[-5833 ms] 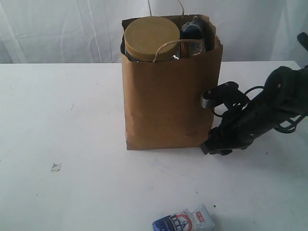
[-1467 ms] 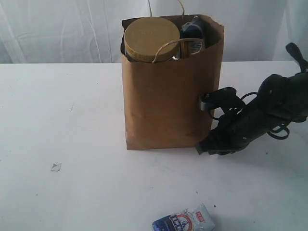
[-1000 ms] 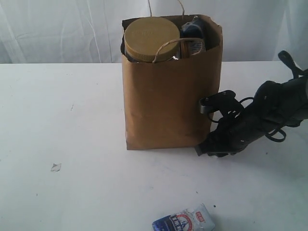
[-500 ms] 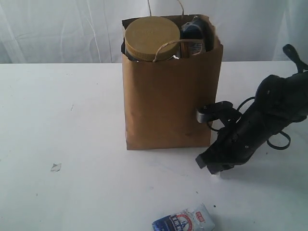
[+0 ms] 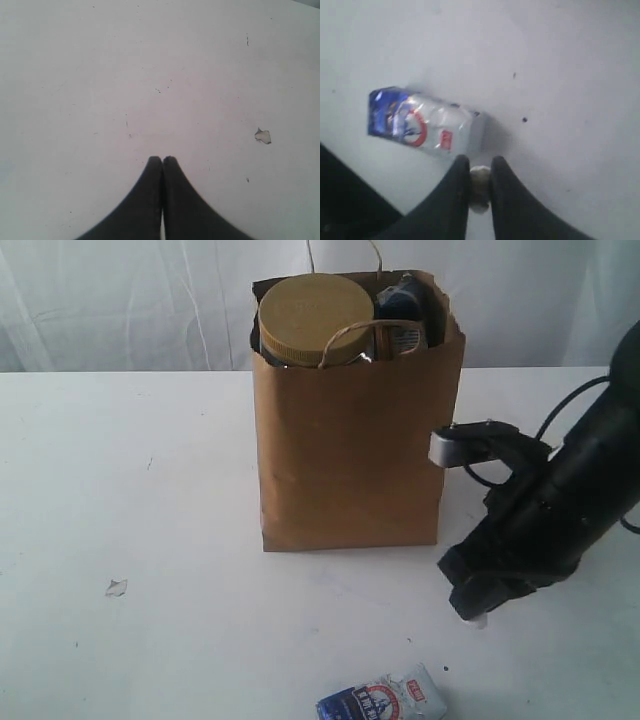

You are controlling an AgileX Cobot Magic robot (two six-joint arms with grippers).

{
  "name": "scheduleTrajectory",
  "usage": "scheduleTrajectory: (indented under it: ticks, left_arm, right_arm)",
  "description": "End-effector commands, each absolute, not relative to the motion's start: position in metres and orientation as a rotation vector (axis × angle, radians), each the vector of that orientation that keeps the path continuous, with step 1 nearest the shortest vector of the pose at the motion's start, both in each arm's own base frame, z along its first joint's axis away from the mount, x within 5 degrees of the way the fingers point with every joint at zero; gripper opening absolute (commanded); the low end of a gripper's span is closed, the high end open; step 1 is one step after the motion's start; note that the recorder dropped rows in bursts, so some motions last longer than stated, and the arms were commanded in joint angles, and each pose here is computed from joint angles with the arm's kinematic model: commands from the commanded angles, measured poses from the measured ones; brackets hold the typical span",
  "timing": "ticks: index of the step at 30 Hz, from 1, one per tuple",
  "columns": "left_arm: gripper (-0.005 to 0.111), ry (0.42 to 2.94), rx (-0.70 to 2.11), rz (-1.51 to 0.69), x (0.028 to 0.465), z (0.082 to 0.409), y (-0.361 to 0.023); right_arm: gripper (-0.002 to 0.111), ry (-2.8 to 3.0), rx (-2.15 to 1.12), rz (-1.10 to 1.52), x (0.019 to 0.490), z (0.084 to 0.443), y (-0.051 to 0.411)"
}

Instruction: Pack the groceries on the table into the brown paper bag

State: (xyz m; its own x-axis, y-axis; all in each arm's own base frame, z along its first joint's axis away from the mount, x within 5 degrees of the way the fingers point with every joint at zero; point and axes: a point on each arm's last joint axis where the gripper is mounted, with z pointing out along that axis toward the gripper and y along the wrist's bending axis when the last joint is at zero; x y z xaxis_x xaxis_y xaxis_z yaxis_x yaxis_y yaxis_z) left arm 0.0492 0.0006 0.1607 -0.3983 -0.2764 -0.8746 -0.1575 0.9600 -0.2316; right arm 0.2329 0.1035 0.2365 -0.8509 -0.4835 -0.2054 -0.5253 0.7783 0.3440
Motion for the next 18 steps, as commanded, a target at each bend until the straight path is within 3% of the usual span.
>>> scheduleTrajectory:
  ticks: [1, 8, 10, 13, 18]
  left_arm:
    - [0.0, 2.011, -0.308, -0.142, 0.048, 0.158, 0.0]
    - [0.0, 2.011, -0.308, -0.142, 0.048, 0.158, 0.0]
    - [0.0, 2.011, -0.308, -0.142, 0.048, 0.158, 0.0]
    - [0.0, 2.011, -0.308, -0.142, 0.048, 0.158, 0.0]
    - [0.0, 2.011, -0.308, -0.142, 0.048, 0.158, 0.0]
  right_arm:
    - [0.013, 2.764, -0.854, 0.753, 0.199, 0.287, 0.103]
    - [0.013, 2.406, -0.725, 0.964, 0.184, 0.374, 0.113]
    - [0.013, 2.287, -0.687, 0.921, 0.19, 0.396, 0.113]
    - [0.013, 2.193, -0.638, 0.905, 0.202, 0.411, 0.116]
    - [0.013, 1.918, -0.461, 1.127, 0.239, 0.427, 0.133]
